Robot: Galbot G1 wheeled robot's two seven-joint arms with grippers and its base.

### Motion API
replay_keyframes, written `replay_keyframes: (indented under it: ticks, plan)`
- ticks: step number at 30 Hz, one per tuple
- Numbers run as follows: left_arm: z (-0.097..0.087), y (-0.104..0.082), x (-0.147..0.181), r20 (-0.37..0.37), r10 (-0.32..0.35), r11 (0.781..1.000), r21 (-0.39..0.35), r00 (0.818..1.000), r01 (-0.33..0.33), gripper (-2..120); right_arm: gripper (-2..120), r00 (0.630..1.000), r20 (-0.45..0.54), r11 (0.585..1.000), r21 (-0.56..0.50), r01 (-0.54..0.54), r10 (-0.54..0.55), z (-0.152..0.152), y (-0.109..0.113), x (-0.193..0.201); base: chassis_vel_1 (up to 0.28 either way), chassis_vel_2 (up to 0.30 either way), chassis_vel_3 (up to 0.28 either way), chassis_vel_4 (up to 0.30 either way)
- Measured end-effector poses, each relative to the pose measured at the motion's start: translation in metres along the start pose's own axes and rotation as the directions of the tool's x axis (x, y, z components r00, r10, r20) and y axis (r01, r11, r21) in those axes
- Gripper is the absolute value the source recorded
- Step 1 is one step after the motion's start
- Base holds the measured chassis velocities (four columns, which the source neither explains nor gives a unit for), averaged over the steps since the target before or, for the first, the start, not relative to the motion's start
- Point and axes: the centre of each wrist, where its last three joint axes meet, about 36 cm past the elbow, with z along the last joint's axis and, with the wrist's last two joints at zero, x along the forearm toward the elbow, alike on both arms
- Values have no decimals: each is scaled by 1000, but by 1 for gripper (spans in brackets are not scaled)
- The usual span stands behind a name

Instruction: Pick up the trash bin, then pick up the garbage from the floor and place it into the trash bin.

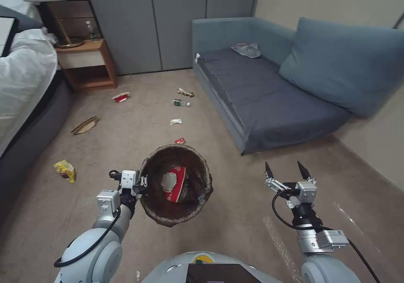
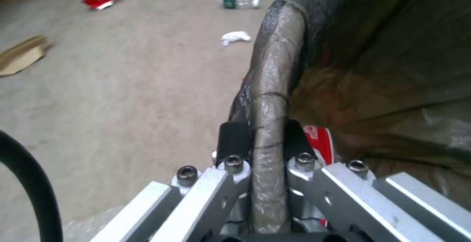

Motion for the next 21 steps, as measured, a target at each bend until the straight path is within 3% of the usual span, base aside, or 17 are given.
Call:
replay_keyframes:
  ticks: [21]
  plan:
    - [1, 0, -3, 1, 5, 1000, -3, 1000, -5, 2, 100, 1000, -16, 1000, -4, -13, 13, 2, 0, -1, 84, 83, 80, 81]
